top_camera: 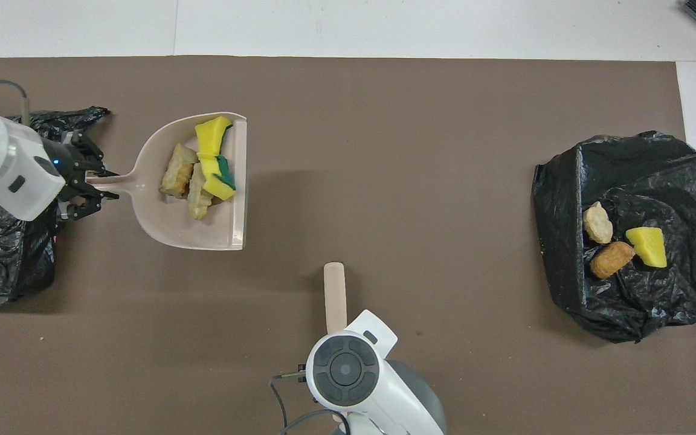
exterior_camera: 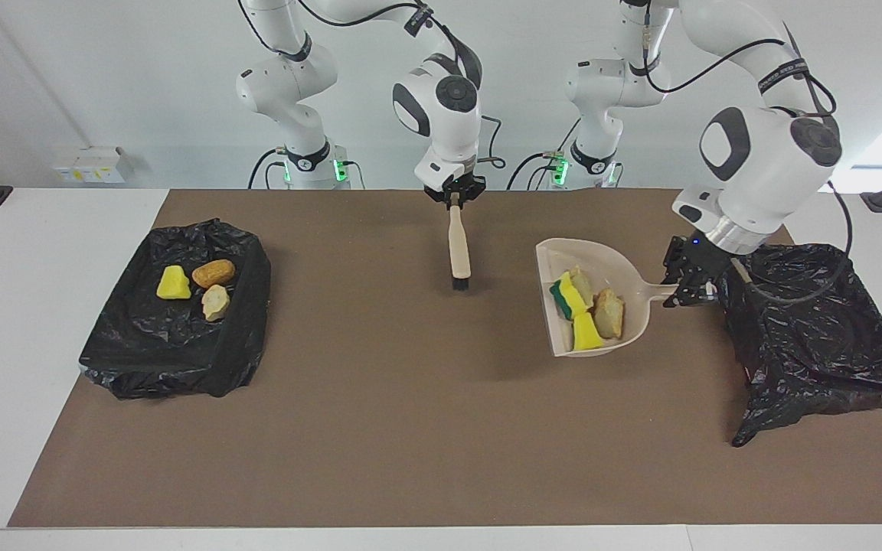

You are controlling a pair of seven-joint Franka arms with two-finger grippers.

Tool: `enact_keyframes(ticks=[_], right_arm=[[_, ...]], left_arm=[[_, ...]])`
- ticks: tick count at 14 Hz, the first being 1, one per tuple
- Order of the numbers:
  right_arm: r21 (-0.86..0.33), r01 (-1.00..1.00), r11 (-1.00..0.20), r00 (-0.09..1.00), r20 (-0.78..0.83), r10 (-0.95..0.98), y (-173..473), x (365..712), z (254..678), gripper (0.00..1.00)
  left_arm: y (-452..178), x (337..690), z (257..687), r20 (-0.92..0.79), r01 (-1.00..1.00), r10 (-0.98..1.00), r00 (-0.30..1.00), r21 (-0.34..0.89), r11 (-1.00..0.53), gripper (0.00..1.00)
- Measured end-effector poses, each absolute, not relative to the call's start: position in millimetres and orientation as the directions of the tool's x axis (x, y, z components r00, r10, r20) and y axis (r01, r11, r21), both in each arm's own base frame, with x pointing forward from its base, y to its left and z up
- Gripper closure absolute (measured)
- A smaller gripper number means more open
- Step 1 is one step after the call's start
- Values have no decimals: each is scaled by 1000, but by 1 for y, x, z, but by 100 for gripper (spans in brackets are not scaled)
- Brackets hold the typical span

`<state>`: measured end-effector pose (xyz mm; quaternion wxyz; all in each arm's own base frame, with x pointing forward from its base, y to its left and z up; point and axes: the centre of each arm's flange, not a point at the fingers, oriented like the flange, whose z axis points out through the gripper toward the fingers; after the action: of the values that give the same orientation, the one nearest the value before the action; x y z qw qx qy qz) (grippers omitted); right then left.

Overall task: Sweep and dump trash in bin
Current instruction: 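Carry the dustpan to the other black bag with the left gripper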

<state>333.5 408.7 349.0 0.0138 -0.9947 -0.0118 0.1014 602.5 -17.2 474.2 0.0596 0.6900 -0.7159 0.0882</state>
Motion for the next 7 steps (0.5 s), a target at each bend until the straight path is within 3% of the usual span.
enact_keyframes(ticks=[7], right_arm=[[-16,17,-1000,976,-219,20,413,332,335,74]], left_arm=[[90,598,503,234,-998,-972,6,-60,-21,69]])
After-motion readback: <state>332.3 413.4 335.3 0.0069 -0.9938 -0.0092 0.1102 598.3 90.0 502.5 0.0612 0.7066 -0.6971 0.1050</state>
